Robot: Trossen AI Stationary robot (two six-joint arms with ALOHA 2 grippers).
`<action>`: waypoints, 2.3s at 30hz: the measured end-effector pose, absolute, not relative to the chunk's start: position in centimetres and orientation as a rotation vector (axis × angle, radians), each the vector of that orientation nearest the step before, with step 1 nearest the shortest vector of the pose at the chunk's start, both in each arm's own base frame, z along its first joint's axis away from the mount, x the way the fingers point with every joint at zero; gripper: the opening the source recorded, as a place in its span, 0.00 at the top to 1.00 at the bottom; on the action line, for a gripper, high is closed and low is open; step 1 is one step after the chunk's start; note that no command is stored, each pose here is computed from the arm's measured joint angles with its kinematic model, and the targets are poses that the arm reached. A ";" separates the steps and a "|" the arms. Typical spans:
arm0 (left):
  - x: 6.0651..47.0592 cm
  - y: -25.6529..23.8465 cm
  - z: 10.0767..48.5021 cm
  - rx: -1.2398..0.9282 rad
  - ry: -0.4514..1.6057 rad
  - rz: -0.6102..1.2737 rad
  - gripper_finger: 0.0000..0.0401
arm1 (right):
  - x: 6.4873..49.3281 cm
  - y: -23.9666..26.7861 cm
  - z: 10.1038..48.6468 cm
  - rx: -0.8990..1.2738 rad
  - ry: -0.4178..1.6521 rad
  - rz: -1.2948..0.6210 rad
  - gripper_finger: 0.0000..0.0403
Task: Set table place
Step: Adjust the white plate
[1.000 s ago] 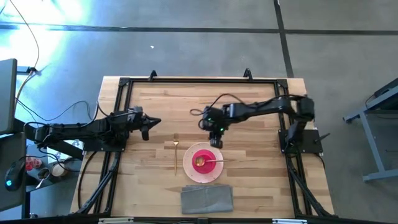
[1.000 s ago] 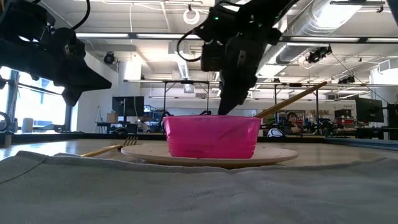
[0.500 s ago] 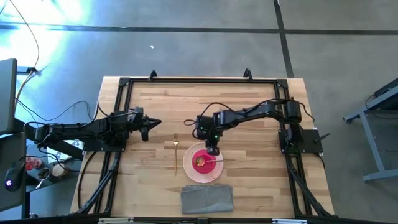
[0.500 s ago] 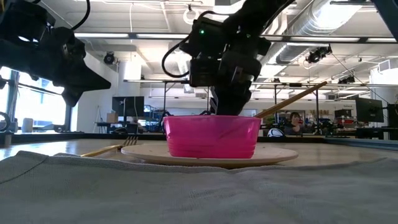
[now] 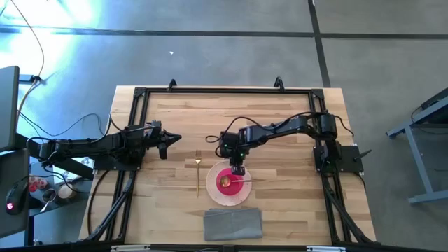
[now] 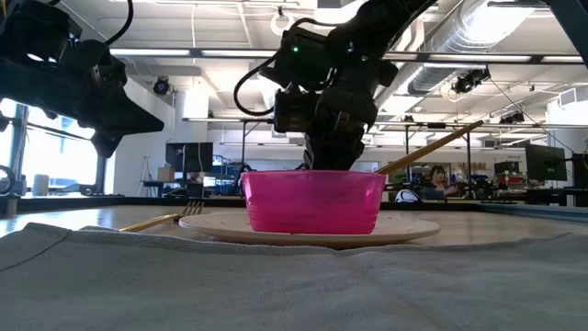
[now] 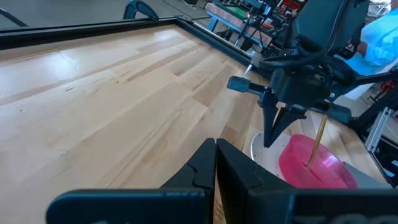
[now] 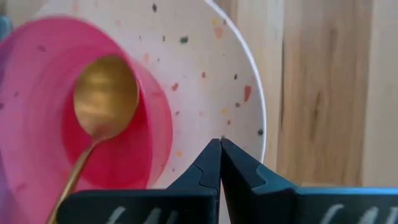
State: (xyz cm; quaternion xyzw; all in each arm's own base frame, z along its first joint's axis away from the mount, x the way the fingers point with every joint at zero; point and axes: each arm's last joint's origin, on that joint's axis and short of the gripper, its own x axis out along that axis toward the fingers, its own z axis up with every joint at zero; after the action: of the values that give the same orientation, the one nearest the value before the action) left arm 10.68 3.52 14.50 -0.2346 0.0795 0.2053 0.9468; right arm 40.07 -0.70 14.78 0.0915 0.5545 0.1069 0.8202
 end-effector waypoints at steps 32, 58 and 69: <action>10.7 3.5 14.5 -0.491 0.160 0.419 0.99 | 40.1 -0.4 15.1 0.134 1.246 0.192 1.00; 10.7 3.5 14.5 -0.472 0.164 0.418 0.99 | 40.9 2.5 15.9 0.067 1.255 0.319 1.00; 10.7 3.5 14.5 -0.475 0.163 0.417 0.99 | 41.1 2.3 15.0 0.033 1.261 0.314 1.00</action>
State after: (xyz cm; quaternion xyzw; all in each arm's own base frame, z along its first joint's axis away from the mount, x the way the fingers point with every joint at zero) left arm 10.68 3.52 14.49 -0.2332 0.0803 0.2049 0.9472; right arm 41.10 2.27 15.04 0.0154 0.5872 0.1464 0.7959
